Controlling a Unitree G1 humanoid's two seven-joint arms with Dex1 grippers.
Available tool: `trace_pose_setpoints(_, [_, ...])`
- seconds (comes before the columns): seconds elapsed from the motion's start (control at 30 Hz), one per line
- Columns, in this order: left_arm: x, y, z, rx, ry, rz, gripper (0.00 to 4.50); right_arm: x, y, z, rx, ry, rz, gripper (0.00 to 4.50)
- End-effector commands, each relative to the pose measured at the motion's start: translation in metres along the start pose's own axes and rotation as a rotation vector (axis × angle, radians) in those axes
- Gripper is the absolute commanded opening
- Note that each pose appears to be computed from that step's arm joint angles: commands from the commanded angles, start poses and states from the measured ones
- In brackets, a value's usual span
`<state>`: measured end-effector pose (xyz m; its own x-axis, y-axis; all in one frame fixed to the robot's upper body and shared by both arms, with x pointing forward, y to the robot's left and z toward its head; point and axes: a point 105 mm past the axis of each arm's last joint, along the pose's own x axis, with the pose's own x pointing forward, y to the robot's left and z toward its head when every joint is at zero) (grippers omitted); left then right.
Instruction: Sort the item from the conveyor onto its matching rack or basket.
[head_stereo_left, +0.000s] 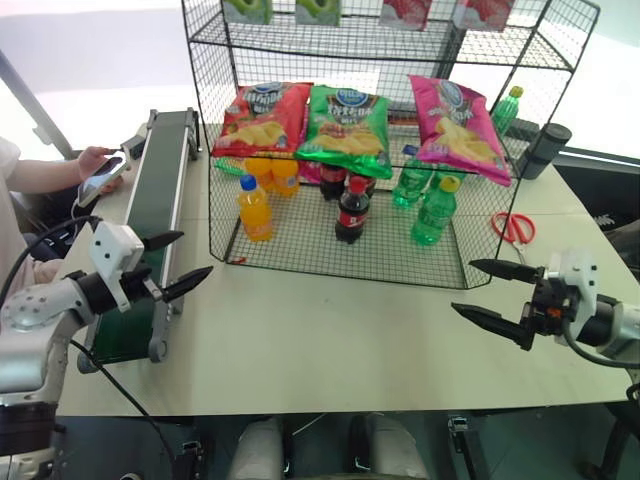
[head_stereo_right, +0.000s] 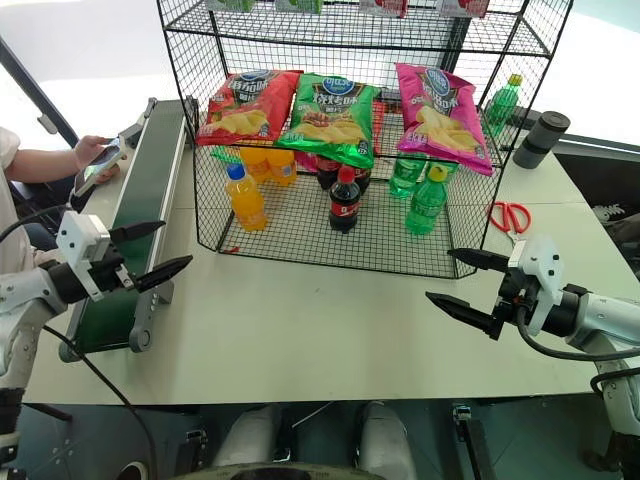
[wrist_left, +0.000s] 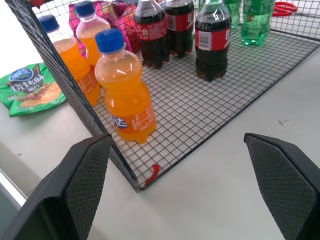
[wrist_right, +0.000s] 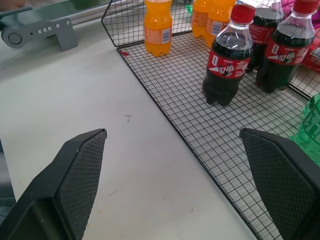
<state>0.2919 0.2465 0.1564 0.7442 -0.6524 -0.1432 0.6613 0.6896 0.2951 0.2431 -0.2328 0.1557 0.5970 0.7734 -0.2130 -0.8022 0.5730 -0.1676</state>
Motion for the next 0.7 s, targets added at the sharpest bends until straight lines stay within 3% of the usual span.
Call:
trace_pose_setpoints(0.03, [-0.002, 0.006, 0.008, 0.06, -0.008, 0.013, 4.5, 0.0, -0.002, 0.006, -0.038, -0.017, -0.006, 4.44])
trace_pose_setpoints(0.7, [0.011, 0.002, 0.01, 0.063, -0.034, -0.018, 4.5, -0.002, -0.001, 0.002, -0.053, -0.005, -0.025, 4.44])
